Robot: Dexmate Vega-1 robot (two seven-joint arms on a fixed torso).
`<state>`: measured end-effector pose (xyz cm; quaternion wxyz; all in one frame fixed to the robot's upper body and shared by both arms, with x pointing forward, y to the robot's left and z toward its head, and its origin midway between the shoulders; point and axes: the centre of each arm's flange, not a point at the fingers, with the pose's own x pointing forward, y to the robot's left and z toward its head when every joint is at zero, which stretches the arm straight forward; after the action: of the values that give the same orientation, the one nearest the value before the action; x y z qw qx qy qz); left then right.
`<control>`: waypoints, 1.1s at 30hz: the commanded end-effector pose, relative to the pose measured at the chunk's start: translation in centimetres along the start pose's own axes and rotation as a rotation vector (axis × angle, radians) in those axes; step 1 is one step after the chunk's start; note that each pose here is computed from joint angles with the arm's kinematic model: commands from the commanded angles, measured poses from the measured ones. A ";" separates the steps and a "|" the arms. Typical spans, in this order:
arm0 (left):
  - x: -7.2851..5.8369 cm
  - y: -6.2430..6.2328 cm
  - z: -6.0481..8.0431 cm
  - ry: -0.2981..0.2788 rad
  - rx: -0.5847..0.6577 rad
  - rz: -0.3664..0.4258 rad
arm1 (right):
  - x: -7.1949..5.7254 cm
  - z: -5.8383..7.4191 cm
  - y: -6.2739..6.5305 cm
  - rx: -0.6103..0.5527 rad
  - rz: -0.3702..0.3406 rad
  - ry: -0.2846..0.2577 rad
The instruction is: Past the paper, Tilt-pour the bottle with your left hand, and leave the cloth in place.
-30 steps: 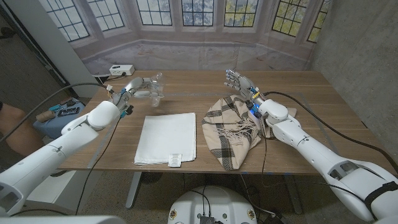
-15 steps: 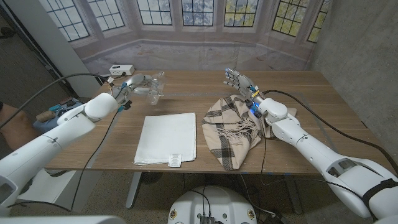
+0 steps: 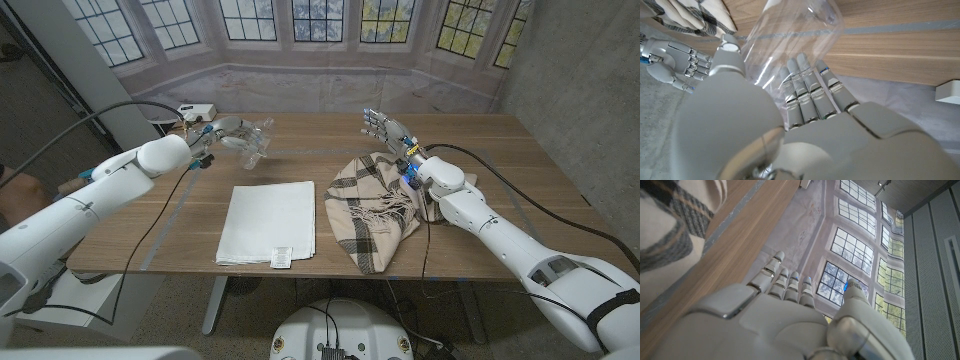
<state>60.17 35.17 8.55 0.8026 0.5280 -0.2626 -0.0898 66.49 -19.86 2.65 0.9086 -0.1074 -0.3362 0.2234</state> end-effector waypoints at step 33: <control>3.3 6.0 3.3 0.070 0.254 -0.302 | 0.9 -1.1 0.5 0.029 0.014 0.004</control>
<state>60.69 34.04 14.13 0.7445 0.6239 -0.1868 -0.1468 67.27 -19.40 2.17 0.9092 -0.0990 -0.3323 0.2307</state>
